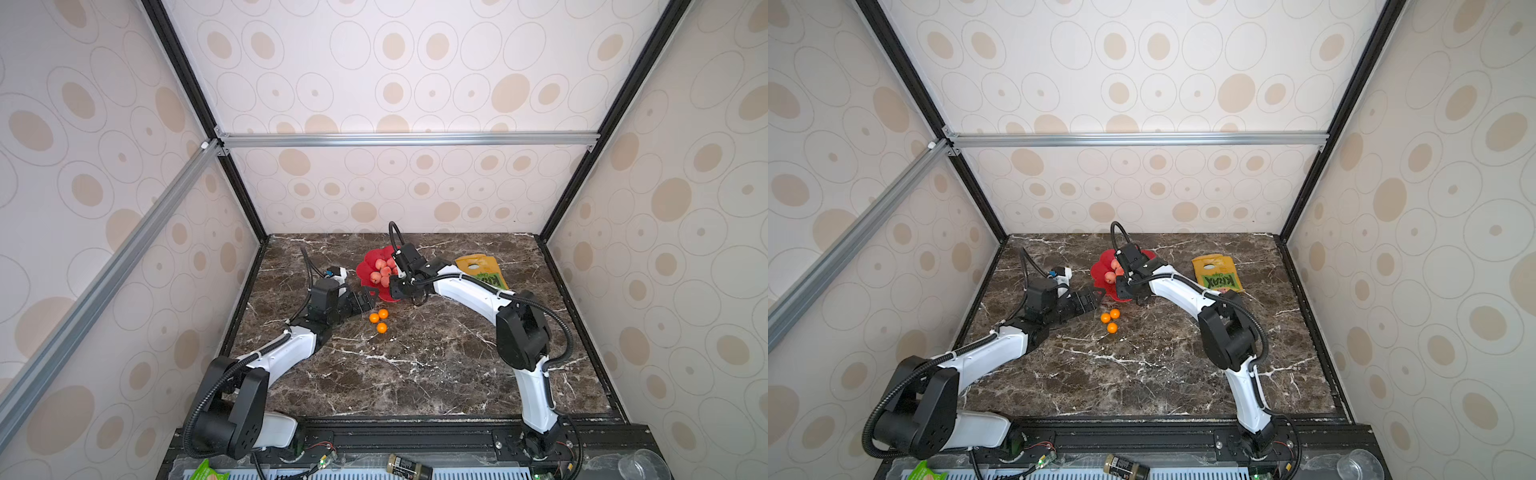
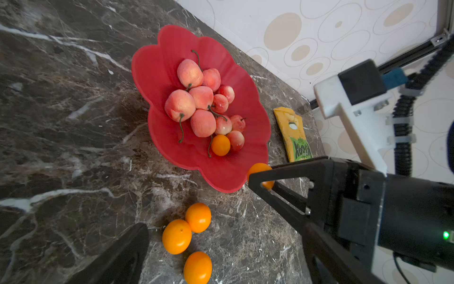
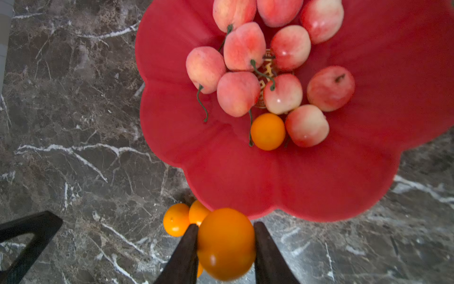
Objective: Arrange fruit in a fruit bowl
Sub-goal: Place the fruit in the fruit bowl.
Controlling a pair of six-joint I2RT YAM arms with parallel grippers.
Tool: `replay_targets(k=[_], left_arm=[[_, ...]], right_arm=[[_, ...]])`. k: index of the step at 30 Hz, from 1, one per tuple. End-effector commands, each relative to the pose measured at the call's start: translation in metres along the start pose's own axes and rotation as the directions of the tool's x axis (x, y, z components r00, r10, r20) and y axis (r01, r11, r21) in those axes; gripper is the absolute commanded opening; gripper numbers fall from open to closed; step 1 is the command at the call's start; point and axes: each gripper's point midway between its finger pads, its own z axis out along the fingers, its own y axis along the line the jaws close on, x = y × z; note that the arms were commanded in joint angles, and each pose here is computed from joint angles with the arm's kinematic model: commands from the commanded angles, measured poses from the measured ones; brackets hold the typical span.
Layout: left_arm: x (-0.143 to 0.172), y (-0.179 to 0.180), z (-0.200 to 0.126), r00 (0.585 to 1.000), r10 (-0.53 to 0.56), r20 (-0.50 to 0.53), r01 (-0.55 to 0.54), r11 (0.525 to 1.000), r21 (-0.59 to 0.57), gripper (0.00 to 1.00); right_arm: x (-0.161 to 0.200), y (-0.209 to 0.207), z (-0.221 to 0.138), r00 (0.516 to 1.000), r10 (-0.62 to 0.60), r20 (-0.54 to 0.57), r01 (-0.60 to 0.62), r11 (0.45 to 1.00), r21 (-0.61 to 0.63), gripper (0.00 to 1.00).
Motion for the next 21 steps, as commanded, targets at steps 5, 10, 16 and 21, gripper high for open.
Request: replay_targets(k=[5,10,16,21], left_arm=[[-0.032,-0.006,0.002,0.998,0.005,0.063,-0.008,0.999,0.044,0.98],[-0.040,0.000,0.001,0.997,-0.014,0.074,0.010,0.999,0.049,0.98],[-0.043,0.006,0.004,0.997,-0.033,0.068,0.029,0.998,0.062,0.98],[-0.044,0.013,0.006,0.996,-0.054,0.068,0.049,0.996,0.072,0.98]], right_arm=[[-0.010,-0.003,0.022,0.998,-0.041,-0.044,0.043,0.998,0.043,0.35],[-0.022,-0.002,0.036,0.997,-0.062,-0.044,0.065,0.996,0.061,0.35],[-0.033,0.000,0.046,0.996,-0.078,-0.047,0.081,0.994,0.072,0.35],[-0.033,-0.003,0.054,0.994,-0.090,-0.055,0.095,0.991,0.091,0.35]])
